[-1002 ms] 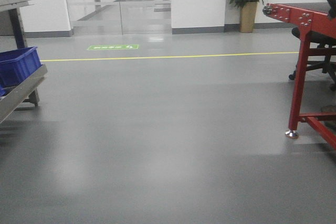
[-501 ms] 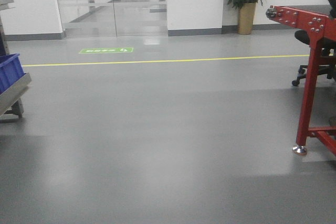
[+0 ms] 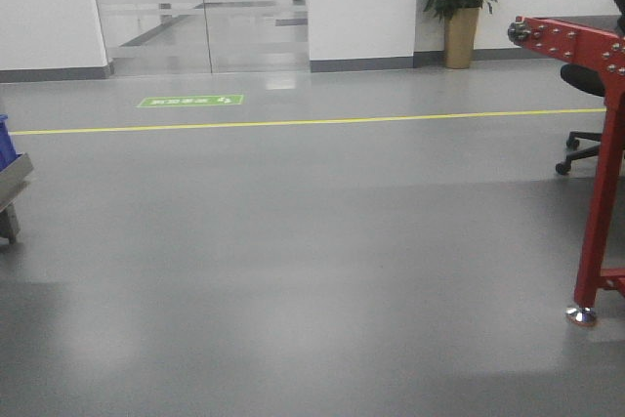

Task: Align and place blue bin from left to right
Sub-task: 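Drive across the floor carrying the blue bin in both grippers, then drive toward the second roller rack with the bin held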

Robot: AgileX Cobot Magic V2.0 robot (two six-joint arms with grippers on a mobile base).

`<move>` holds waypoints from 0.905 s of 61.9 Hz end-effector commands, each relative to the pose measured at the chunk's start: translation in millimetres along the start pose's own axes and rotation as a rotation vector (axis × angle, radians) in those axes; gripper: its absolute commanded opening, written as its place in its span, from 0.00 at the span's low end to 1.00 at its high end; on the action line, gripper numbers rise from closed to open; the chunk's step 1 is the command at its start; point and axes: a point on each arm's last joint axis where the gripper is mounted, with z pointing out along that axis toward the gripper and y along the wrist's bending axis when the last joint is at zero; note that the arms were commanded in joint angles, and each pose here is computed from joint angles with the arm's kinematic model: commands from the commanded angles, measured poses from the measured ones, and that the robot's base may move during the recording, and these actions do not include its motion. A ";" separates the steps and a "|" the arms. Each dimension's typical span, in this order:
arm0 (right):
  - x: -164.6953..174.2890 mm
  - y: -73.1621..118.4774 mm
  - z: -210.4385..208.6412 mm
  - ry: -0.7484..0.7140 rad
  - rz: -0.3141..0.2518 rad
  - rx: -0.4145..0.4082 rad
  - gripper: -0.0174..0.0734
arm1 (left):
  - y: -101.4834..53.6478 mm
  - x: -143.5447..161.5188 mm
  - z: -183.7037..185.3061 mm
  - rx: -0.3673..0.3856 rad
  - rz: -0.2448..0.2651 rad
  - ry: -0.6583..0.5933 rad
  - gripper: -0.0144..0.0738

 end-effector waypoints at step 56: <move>-7.6 18.9 -13.2 -0.103 -0.017 -0.131 0.13 | -12.1 -16.3 -14.9 0.111 -0.034 -0.168 0.19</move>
